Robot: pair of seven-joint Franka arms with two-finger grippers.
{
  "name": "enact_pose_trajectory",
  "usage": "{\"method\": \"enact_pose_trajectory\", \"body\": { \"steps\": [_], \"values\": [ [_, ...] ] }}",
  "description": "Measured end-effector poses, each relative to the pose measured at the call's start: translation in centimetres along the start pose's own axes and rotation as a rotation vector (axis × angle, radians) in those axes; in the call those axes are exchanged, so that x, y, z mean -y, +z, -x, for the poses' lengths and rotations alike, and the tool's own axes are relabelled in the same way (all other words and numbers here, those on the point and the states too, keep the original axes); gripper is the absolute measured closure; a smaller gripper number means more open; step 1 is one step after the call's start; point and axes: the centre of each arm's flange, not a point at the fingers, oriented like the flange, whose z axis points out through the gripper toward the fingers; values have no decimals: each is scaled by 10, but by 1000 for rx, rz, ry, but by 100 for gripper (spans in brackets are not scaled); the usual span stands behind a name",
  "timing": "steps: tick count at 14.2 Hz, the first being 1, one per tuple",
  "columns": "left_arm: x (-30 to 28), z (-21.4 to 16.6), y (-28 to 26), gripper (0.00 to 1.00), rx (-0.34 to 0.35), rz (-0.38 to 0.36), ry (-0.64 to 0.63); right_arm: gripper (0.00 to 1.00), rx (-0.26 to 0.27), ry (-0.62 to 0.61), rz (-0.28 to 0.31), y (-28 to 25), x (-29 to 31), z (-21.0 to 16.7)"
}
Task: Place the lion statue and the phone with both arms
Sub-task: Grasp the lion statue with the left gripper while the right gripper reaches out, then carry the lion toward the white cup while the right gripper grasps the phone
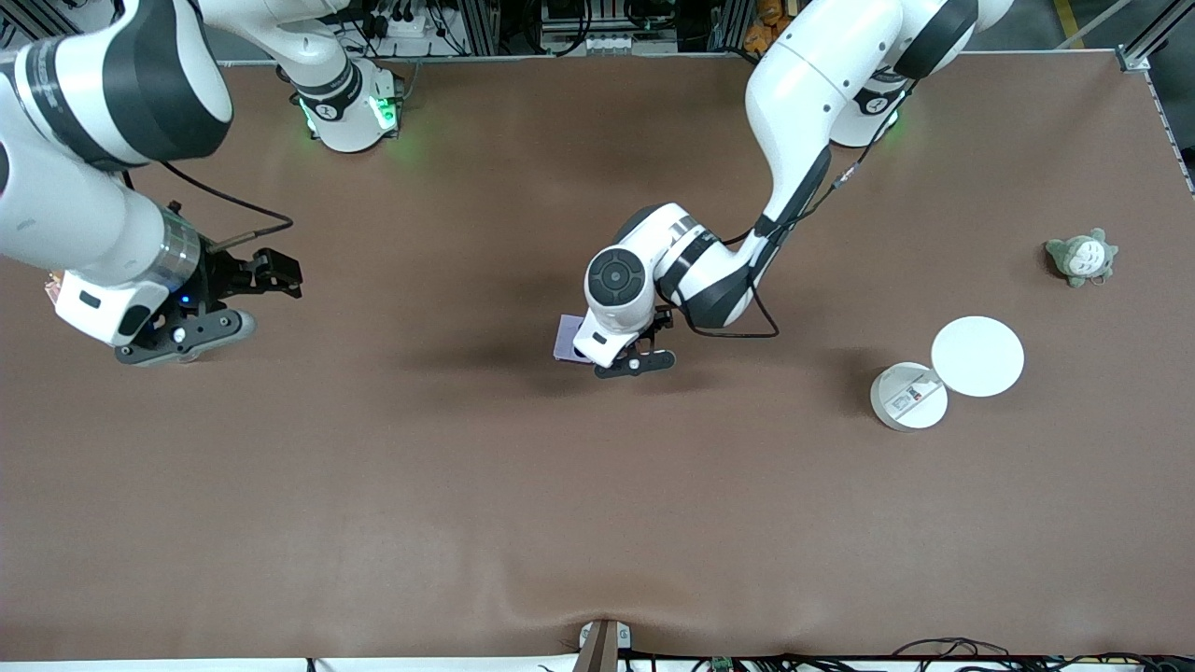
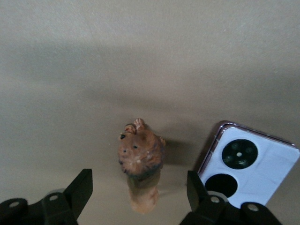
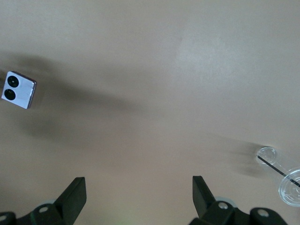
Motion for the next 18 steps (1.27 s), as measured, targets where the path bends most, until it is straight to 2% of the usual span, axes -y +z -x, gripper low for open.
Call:
{"method": "enact_pose_trajectory", "body": {
  "steps": [4,5,7,9,11,14,18],
  "values": [
    [0,-2,-1,58,-5,0,-6,0,1,2,0,1,-2,-2],
    [1,-4,-2,66,-14,-4,-3,0,-1,2,0,0,-1,-2],
    [9,-14,-5,65,-57,-33,7,0,-4,1,1,-1,-1,-2],
    [30,-35,-12,65,-65,-66,14,0,-7,1,1,-3,-1,-2],
    [67,-64,-28,66,-35,-99,39,0,-1,0,0,1,-1,-5],
    [126,-105,-52,66,-3,-111,46,0,23,-13,0,16,6,-13],
    [199,-138,-59,66,39,-117,49,0,55,-32,-2,44,15,-29]
  ]
}}
